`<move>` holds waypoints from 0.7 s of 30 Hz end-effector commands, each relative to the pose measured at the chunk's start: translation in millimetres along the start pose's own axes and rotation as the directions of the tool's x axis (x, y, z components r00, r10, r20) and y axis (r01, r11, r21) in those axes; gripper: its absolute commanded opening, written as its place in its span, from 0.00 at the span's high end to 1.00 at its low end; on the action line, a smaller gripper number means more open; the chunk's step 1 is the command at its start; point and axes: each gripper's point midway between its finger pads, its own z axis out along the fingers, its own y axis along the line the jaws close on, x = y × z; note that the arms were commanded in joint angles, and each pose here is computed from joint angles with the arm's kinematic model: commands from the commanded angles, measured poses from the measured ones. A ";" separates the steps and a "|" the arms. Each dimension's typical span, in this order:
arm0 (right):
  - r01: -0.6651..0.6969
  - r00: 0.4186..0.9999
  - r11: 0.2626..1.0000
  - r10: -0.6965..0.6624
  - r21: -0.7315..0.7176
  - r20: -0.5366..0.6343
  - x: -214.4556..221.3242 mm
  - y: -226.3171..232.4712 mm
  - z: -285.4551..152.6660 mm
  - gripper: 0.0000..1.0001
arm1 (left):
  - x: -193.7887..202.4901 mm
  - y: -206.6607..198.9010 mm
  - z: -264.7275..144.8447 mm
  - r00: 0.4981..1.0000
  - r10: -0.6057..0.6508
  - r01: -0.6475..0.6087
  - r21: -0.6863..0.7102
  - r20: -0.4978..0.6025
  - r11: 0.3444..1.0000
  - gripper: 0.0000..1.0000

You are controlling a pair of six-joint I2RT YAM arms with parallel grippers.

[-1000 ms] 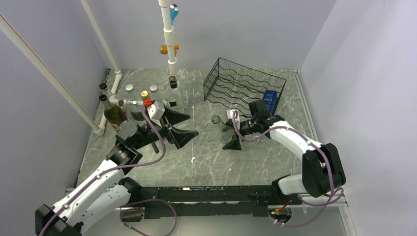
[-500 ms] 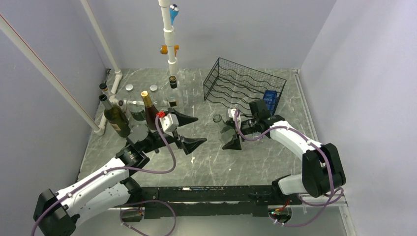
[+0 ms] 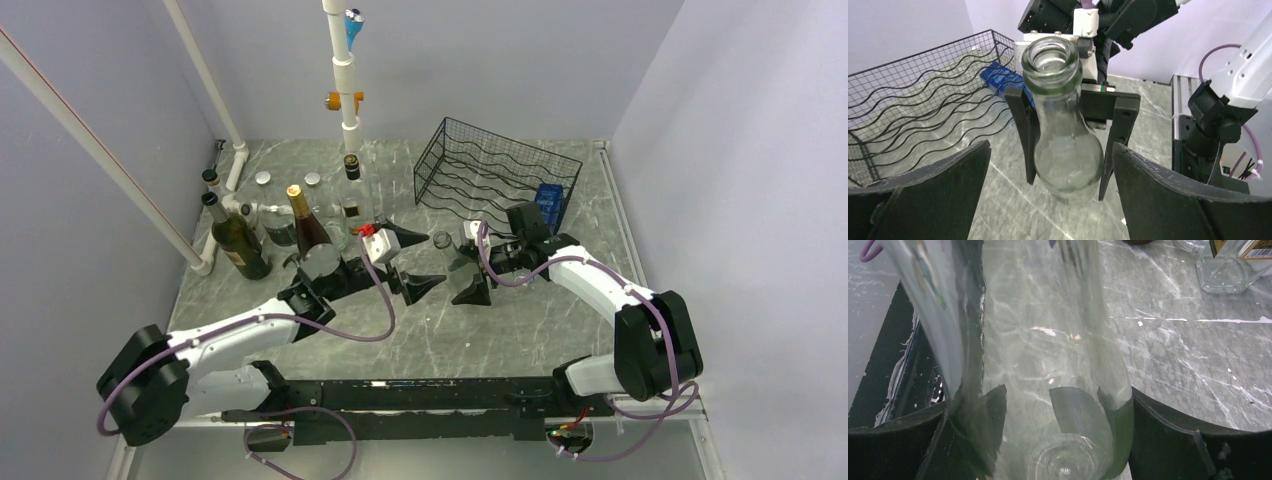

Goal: Take the wine bottle off the wine rack
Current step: Pick up the wine bottle from the wine rack.

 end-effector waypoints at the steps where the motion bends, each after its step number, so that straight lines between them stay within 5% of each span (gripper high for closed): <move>1: 0.122 0.984 0.991 -0.114 -0.050 0.135 -39.9 1.8 -1.5 0.99 | -48.9 -7.9 18.9 0.983 0.004 -0.015 0.059 0.182 0.998 0.04; 21: 0.125 0.983 0.991 -0.117 -0.052 0.138 -40.5 2.6 -2.1 0.99 | -37.6 -11.8 59.4 0.969 -0.146 0.122 0.126 0.198 0.985 0.27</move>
